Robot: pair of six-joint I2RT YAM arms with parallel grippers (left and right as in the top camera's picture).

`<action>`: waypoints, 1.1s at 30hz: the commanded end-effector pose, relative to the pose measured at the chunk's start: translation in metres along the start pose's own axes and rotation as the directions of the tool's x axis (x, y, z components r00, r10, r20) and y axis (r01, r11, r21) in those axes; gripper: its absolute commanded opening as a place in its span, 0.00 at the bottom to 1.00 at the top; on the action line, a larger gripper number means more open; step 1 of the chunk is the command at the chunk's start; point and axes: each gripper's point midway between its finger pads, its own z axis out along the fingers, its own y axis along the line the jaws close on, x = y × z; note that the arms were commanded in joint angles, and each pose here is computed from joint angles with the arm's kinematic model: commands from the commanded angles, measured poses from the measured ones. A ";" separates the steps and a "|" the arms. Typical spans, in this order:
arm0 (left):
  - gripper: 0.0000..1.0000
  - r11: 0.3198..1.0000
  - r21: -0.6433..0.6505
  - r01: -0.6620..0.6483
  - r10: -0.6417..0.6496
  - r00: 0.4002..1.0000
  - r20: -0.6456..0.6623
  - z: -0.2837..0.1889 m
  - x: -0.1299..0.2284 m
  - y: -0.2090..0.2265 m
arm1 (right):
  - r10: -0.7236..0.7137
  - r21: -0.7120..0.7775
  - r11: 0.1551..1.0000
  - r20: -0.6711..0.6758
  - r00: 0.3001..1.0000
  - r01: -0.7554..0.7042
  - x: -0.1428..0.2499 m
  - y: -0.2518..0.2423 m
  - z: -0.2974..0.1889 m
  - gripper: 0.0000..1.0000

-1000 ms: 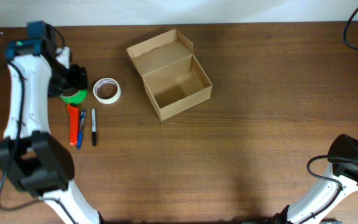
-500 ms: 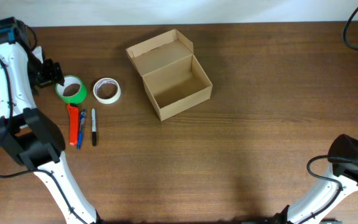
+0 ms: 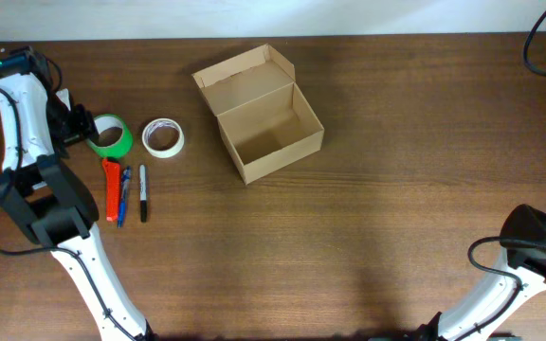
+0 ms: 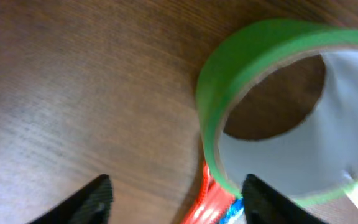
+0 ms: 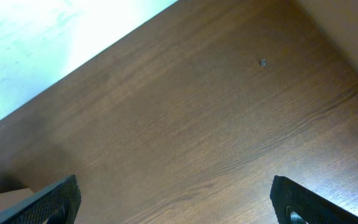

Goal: Pack container
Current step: 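Lower the left gripper onto the green tape roll and grasp it, then carry the green tape roll into the box and release it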

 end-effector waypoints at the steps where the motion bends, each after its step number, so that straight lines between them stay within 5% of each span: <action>1: 0.54 1.000 0.012 0.004 -0.004 1.000 0.005 0.008 -0.006 -0.001 | 0.006 -0.011 1.000 0.017 1.000 -0.006 -0.002 0.002 -0.007 0.99; 7: 0.48 1.000 0.009 0.004 -0.003 0.999 -0.052 0.036 -0.003 -0.001 | 0.006 -0.011 1.000 0.018 1.000 -0.006 -0.002 0.002 -0.007 0.99; 12: 0.02 1.000 0.008 0.004 -0.004 0.998 -0.066 0.045 -0.003 -0.001 | 0.006 -0.011 1.000 0.017 1.000 -0.006 -0.002 0.002 -0.007 0.99; 19: 0.01 1.000 0.010 0.004 -0.003 0.999 -0.041 0.015 -0.005 -0.001 | 0.006 -0.011 1.000 0.018 1.000 -0.006 -0.002 0.002 -0.007 0.99; 24: 0.02 0.998 0.053 -0.033 0.026 0.992 0.120 -0.062 -0.018 -0.012 | 0.006 -0.011 1.000 0.018 1.000 -0.006 -0.002 0.002 -0.007 0.99; 28: 0.02 0.958 0.255 -0.131 0.046 0.949 0.312 -0.139 -0.021 -0.062 | 0.006 -0.011 1.000 0.018 1.000 -0.006 -0.002 0.002 -0.007 0.99; 33: 0.01 0.920 0.244 -0.305 0.166 0.870 0.464 -0.210 0.009 -0.120 | 0.006 -0.011 1.000 0.017 1.000 -0.006 -0.002 0.002 -0.007 0.99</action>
